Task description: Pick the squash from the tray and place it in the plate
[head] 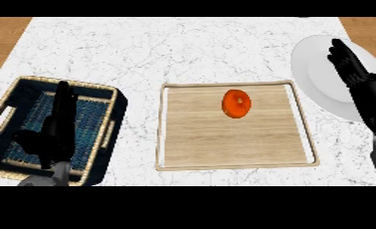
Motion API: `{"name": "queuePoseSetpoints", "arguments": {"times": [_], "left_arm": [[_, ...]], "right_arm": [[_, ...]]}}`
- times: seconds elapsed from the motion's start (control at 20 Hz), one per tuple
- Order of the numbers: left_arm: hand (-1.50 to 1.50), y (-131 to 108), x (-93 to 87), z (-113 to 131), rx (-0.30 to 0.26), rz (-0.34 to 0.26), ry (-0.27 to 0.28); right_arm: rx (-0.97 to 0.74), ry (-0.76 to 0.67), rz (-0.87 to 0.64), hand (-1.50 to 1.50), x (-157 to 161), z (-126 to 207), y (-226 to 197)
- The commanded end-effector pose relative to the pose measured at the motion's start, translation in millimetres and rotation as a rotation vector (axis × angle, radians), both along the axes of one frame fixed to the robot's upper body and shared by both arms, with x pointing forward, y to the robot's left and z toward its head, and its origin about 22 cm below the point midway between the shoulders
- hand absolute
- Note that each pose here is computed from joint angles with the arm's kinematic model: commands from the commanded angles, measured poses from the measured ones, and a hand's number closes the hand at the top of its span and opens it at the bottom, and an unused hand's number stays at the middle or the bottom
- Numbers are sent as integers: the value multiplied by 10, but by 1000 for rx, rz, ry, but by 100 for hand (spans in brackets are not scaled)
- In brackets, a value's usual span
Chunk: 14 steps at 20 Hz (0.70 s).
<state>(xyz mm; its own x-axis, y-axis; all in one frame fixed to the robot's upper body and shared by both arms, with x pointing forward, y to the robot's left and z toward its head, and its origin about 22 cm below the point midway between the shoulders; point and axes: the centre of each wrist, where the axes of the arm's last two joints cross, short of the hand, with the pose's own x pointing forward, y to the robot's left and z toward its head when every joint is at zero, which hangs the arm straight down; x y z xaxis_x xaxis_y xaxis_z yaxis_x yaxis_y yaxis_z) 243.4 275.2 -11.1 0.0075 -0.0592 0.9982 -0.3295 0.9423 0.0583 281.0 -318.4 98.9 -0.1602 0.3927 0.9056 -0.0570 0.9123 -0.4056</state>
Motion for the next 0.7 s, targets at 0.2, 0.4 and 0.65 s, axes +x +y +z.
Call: {"name": "queuePoseSetpoints", "arguments": {"times": [0.2,0.4,0.65], "left_arm": [[0,-12,30,-67,101,-130,176],[0,-135,-66,-120,70,-171,243],[0,-128,-13,-50,71,-175,267]], "right_arm": [[496,50,416,150,282,-9,783],[-427,-277,260,150,228,665,306],[326,-59,52,150,0,-820,740]]}}
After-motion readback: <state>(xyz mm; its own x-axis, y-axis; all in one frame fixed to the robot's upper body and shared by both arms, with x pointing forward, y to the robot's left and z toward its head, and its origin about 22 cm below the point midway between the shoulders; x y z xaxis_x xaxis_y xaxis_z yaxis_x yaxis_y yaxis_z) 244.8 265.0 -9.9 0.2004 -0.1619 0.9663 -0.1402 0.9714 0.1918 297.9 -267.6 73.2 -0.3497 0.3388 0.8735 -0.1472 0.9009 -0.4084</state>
